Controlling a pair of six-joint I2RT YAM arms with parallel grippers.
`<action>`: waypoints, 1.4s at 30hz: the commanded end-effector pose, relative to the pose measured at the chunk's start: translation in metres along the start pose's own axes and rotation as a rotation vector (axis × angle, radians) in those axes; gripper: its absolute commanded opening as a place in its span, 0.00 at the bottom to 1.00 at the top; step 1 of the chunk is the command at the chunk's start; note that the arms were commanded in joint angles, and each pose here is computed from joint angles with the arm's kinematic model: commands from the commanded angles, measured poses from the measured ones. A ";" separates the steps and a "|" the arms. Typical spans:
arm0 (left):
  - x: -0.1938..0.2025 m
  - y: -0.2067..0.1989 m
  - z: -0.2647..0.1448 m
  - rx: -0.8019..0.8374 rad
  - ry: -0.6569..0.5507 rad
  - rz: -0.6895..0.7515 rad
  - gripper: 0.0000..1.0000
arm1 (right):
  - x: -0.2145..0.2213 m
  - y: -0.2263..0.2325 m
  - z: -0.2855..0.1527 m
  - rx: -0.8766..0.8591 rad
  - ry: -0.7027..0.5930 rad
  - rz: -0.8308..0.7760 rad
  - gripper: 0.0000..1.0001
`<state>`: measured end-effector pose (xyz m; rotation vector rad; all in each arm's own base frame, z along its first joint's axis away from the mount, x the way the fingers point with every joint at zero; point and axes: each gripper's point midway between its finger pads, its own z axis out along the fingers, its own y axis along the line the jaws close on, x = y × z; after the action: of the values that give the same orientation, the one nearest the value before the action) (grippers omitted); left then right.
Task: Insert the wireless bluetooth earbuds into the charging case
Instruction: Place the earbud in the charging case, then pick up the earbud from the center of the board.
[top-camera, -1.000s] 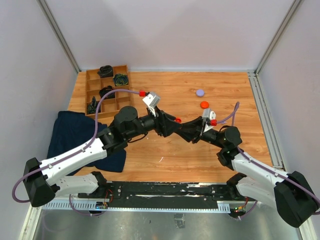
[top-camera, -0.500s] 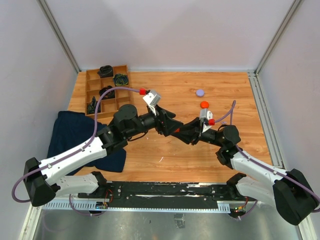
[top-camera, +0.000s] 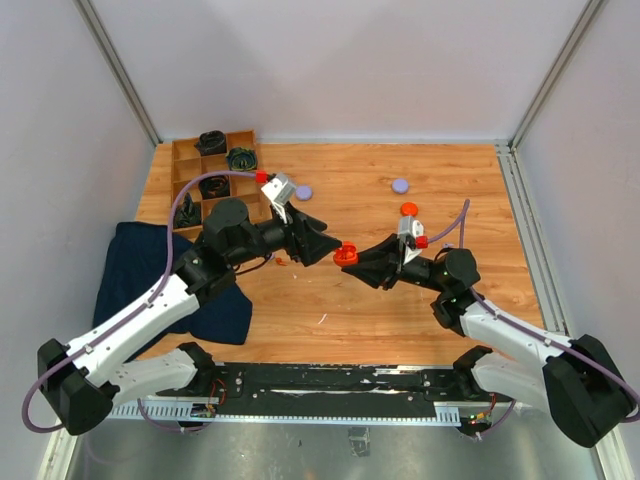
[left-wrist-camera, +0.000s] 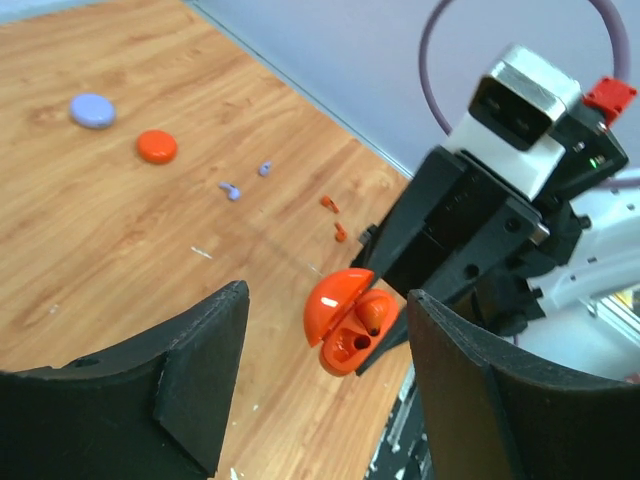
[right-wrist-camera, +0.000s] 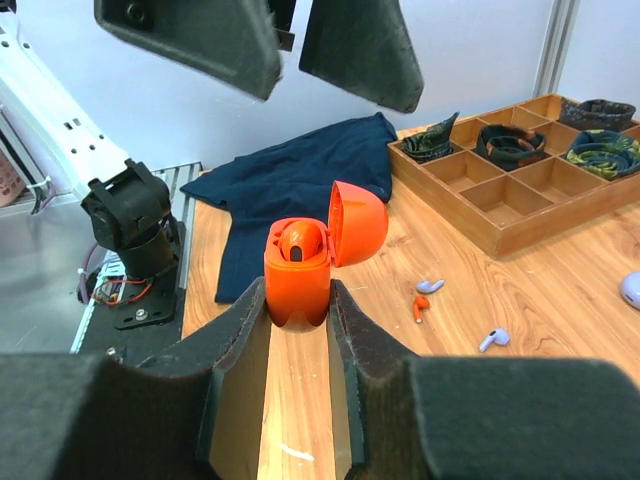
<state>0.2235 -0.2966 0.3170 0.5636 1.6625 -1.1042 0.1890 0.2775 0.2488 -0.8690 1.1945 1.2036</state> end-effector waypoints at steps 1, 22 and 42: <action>0.014 -0.015 -0.008 0.125 0.055 0.017 0.68 | -0.021 0.004 0.006 -0.051 -0.041 -0.030 0.04; 0.078 0.112 -0.034 -0.471 0.130 -0.242 0.67 | -0.003 -0.010 -0.003 0.049 0.012 -0.062 0.03; 0.165 0.223 -0.007 -0.802 0.357 -0.348 0.69 | 0.015 -0.015 -0.013 0.089 0.081 -0.087 0.03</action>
<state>0.3084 -0.2044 0.0743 -0.0561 2.4201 -0.4886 0.1963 0.2710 0.2298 -0.9003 1.2694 1.0982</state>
